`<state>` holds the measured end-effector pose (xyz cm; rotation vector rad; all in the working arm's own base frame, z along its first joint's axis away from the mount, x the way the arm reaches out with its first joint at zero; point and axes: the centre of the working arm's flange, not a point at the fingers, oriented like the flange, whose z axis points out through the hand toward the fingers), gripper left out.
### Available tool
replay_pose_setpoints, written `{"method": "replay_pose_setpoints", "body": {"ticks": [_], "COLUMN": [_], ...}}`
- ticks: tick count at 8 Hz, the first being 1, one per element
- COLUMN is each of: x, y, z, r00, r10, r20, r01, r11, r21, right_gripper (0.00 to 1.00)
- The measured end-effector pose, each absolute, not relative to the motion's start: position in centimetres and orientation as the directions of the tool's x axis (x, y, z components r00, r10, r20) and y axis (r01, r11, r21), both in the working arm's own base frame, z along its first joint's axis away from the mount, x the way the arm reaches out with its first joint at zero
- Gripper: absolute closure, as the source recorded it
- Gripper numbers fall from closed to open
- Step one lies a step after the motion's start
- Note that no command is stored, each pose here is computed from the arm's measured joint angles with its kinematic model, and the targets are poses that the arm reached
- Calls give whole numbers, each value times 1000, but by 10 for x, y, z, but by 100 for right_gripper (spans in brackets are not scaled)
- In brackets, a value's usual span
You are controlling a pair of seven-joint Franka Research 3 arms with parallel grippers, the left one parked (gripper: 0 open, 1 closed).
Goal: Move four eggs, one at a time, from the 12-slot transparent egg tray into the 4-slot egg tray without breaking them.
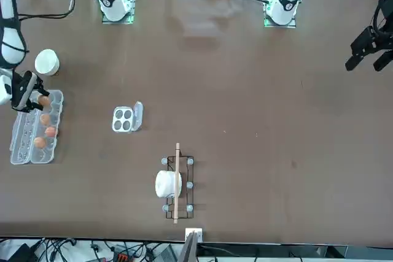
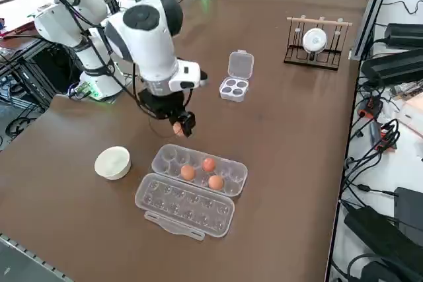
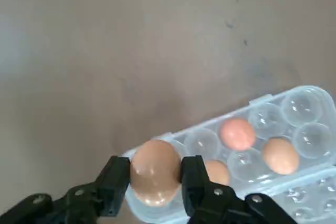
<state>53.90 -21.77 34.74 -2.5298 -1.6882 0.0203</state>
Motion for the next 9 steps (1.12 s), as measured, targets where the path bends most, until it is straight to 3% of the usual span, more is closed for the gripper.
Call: {"method": "replay_pose_setpoints", "body": {"ticks": [5,9], "x": [562,565], "y": [-69,44], "z": [381,377], "r00": [668,786], "r10": [741,602], "r20": [-74,-143], "r01": [719,583], "r11": [-668,-798], "r21": [-194,-153], "right_gripper": [43,43]}}
